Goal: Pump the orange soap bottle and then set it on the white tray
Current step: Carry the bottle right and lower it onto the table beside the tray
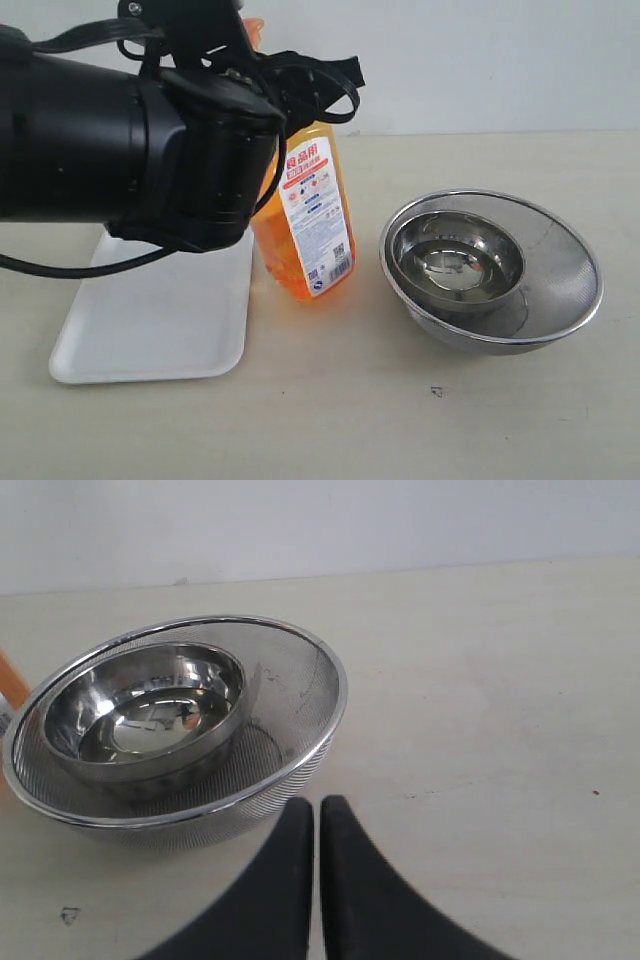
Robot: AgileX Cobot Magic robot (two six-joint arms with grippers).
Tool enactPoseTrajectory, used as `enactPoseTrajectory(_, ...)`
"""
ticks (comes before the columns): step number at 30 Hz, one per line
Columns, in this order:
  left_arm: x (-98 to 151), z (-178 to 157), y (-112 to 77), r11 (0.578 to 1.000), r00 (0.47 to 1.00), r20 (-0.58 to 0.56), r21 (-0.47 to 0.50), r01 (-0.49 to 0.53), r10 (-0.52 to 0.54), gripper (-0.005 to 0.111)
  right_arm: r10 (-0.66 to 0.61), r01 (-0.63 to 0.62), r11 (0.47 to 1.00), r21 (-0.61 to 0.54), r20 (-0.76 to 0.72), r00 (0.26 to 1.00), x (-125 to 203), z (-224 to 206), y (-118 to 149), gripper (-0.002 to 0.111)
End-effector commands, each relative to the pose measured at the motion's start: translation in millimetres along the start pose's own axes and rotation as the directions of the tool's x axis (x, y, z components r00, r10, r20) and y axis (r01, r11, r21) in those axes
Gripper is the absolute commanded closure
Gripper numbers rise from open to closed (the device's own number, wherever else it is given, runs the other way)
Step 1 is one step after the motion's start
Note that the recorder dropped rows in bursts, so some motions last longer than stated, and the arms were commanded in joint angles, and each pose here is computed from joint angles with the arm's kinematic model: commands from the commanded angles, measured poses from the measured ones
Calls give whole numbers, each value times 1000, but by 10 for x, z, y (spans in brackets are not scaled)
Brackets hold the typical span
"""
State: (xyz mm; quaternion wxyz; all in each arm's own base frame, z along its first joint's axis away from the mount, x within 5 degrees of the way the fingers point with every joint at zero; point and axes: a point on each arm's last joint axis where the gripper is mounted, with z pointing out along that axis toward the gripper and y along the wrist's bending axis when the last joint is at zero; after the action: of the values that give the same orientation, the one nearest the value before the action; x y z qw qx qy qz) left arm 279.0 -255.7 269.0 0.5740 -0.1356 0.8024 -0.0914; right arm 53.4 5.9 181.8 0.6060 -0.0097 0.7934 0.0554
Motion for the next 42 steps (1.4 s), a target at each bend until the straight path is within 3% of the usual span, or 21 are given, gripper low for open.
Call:
enactPoseTrajectory(1,-12,15,-72,999,999,40,32,-18,17,102,-2,2,1000,2,16,1000,-12,-3,-1,109)
enactPoseTrajectory(18,15,30,-124,989,991,44,77,-130,127,101,-2,2,1000,2,16,1000,-12,-3,-1,109)
enactPoseTrajectory(21,32,34,-143,985,990,27,104,-139,137,91,-2,2,1000,2,16,1000,-12,-3,-1,109)
enactPoseTrajectory(26,42,33,-154,982,989,19,117,-150,149,55,-2,2,1000,2,16,1000,-12,-3,-1,109)
enactPoseTrajectory(29,42,33,-154,982,989,19,117,-150,149,43,-2,2,1000,2,16,1000,-12,-3,-1,109)
enactPoseTrajectory(32,42,33,-154,981,988,19,117,-157,156,39,-2,2,1000,2,16,1000,-12,-3,-1,109)
enactPoseTrajectory(36,35,34,-144,961,967,36,102,-256,253,39,-2,2,1000,2,16,1000,-12,-3,-1,109)
enactPoseTrajectory(40,63,31,-127,963,967,-5,94,-252,254,39,-2,2,1000,2,16,1000,-12,-3,-1,109)
enactPoseTrajectory(42,64,28,-121,947,951,-7,91,-308,310,39,-2,2,1000,2,16,1000,-12,-3,-1,109)
